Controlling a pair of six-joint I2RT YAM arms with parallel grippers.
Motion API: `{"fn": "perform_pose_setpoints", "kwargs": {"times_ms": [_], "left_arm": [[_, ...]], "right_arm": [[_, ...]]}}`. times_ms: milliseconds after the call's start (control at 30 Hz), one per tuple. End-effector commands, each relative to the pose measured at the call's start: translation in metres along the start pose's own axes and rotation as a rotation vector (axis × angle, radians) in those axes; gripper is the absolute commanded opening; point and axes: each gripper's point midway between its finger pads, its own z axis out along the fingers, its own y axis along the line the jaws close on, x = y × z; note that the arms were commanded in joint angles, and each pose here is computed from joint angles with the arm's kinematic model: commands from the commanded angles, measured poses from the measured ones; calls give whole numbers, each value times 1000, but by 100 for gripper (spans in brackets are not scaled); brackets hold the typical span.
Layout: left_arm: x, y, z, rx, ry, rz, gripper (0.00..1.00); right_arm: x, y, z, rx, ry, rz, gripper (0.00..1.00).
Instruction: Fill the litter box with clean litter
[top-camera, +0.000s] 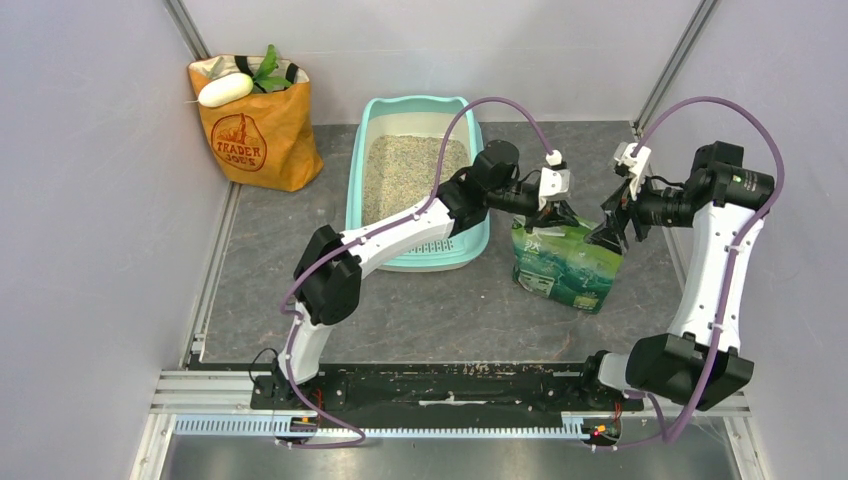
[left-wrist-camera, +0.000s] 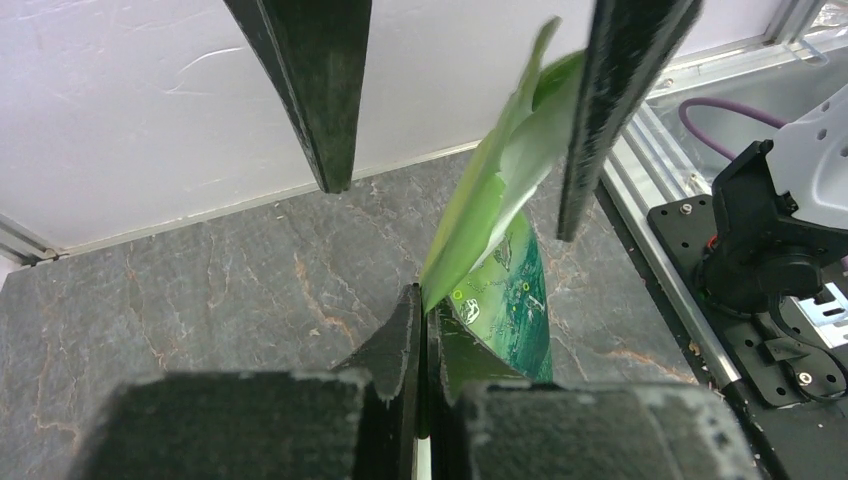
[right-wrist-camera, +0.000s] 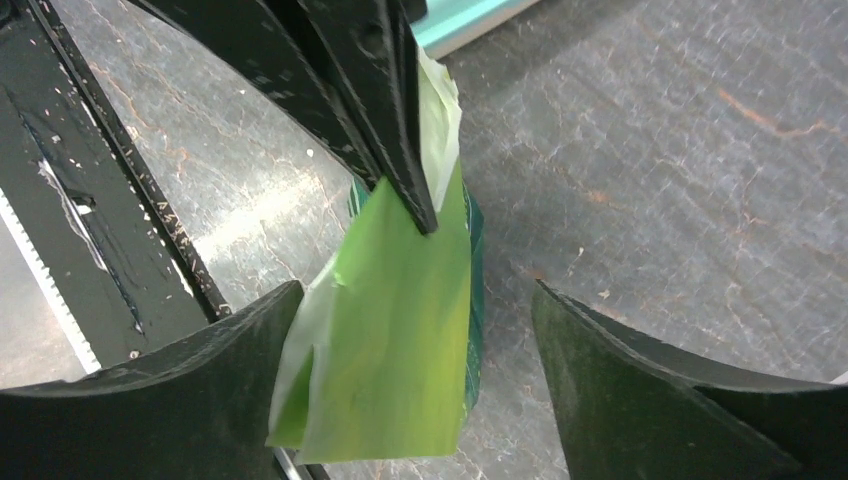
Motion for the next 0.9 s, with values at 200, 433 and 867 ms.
{"fn": "perform_pose_setpoints", "kwargs": {"times_ms": [200, 433, 867], "left_arm": [[-67, -6, -9, -27, -56, 44, 2], [-73, 6, -51, -214, 91, -112, 45], [-10, 12, -137, -164, 366, -16, 60]], "right_arm": [[24, 4, 7, -17, 43, -59, 31], [14, 10, 5, -38, -2, -120, 0], [-11, 27, 3, -98, -122, -184, 0]]}}
